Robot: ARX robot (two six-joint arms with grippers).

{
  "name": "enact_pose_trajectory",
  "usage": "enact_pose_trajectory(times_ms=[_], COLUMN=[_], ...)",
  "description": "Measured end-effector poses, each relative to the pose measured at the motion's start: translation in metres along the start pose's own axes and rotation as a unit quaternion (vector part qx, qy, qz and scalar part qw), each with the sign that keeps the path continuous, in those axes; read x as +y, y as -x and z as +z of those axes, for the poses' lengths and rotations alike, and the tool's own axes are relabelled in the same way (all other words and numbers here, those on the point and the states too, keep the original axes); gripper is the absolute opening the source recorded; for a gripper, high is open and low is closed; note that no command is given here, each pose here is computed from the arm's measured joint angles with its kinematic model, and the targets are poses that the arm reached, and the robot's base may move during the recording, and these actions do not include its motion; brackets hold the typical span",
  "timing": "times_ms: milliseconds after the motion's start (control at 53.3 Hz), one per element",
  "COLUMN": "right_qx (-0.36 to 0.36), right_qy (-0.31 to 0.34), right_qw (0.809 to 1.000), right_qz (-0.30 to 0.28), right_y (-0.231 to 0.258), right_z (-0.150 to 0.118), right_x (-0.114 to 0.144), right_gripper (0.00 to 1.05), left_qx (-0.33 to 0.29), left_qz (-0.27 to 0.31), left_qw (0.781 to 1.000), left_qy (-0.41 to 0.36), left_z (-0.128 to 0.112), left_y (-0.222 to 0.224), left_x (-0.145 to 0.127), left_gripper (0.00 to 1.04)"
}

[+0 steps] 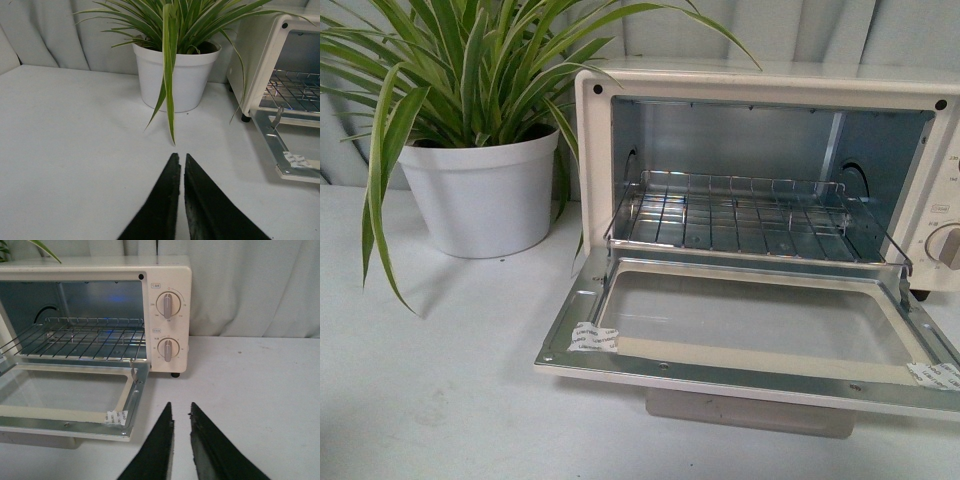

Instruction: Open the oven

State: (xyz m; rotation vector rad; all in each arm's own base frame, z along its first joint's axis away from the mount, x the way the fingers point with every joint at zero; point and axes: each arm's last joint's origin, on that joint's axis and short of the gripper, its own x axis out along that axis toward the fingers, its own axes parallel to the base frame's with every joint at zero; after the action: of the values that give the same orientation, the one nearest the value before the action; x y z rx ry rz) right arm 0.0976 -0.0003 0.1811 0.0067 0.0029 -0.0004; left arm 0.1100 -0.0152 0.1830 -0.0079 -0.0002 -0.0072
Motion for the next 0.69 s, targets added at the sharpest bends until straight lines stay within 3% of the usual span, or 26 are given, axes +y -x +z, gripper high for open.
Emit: enact_pose_trajectory(times_ms=[56, 281, 694], right_qx=[0.001, -0.002, -0.001], right_qy=[0.000, 0.002, 0.002], right_qw=[1.000, 1.000, 1.000], right_qz=[0.000, -0.002, -0.001], right_y=[0.000, 0.000, 0.000], right_z=[-0.002, -0.008, -0.016], right_x=[0.000, 0.000, 0.000], right_gripper=[0.01, 0.01, 0.01], left_qx=[0.000, 0.004, -0.004], left_qz=[-0.001, 0.007, 0.003], left_qw=[1.000, 1.000, 1.000], left_qy=[-0.001, -0.001, -0.002], left_z=[-0.002, -0.009, -0.015], left_y=[0.001, 0.012, 0.013], left_x=[0.002, 0.015, 0.015], left_gripper=[0.04, 0.04, 0.04])
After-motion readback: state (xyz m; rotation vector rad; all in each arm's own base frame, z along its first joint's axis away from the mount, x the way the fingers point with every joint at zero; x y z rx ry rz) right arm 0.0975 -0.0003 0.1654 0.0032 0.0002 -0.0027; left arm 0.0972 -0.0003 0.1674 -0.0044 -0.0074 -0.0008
